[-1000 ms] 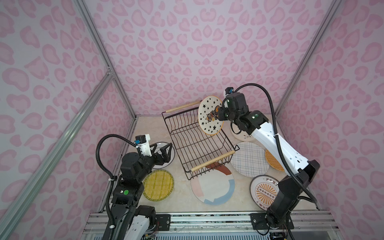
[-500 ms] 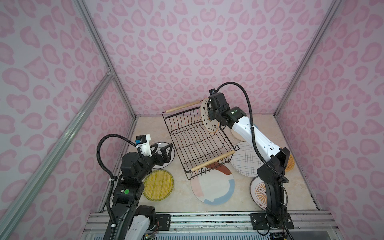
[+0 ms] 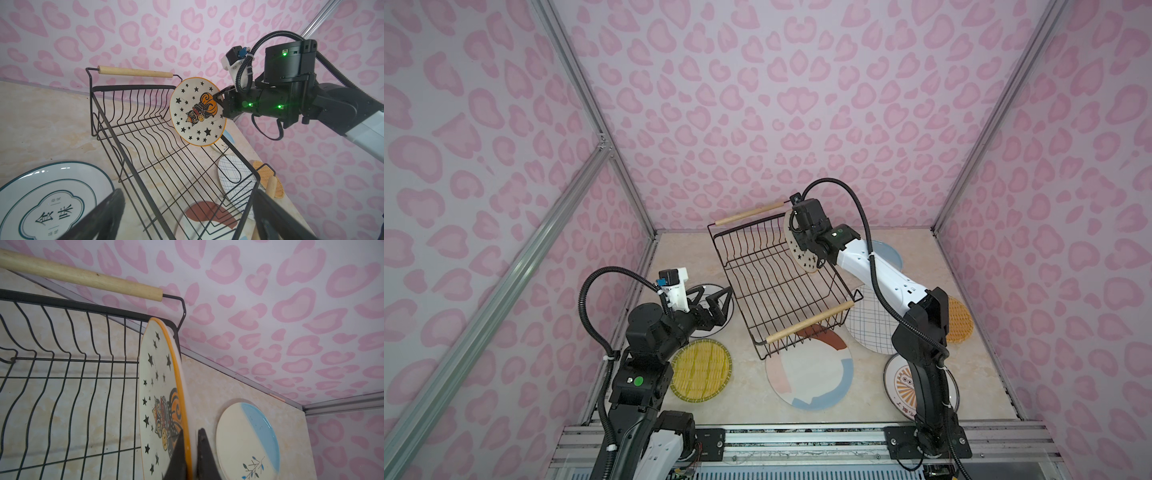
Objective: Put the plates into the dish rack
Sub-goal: 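Open and withdraw the left gripper while the right gripper carries the plate over the rack, then lower the star-and-cat plate upright into the rack slots with the right gripper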
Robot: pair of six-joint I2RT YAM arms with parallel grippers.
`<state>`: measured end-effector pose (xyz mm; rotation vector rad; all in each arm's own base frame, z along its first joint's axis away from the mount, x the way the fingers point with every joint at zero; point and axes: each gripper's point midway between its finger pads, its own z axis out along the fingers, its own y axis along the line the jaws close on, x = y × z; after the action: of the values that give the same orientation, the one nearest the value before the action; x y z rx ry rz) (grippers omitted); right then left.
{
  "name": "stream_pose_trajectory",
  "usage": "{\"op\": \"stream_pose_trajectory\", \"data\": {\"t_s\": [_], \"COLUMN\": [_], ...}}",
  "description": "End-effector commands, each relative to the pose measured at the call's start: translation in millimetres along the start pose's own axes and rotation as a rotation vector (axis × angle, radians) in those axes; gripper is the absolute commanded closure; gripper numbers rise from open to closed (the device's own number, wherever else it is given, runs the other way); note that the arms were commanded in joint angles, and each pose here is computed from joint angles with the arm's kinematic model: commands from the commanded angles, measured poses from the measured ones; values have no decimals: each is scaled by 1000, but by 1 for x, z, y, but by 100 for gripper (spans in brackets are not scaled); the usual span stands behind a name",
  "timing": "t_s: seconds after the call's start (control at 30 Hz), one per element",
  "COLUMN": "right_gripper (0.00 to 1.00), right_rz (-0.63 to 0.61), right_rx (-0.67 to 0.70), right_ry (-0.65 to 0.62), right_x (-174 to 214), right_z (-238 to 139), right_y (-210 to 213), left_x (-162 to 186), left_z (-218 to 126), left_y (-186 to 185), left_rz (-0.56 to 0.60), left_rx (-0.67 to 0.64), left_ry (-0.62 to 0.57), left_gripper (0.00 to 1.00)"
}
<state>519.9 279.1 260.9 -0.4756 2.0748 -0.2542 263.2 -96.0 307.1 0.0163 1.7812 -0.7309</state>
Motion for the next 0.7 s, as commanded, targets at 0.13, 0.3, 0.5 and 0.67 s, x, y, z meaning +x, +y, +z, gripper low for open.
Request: {"op": "stream_pose_trajectory", "data": {"t_s": [0.13, 0.3, 0.5, 0.67], "right_gripper": [100, 100, 100, 100], "right_rz": [30, 27, 35, 26], "right_rx": [35, 36, 19, 12], "right_ry": [-94, -83, -69, -53], "right_x": [-26, -21, -15, -8], "right_z": [15, 25, 32, 37], "right_y": [-1, 1, 4, 8], "left_x": [-6, -6, -5, -6], "left_z": [0, 1, 1, 1], "left_y": [-5, -5, -5, -5], "left_rz": [6, 2, 0, -3], "left_rx": [31, 32, 34, 36], "left_ry": [-25, -24, -23, -25], "left_gripper": [2, 2, 3, 2]}}
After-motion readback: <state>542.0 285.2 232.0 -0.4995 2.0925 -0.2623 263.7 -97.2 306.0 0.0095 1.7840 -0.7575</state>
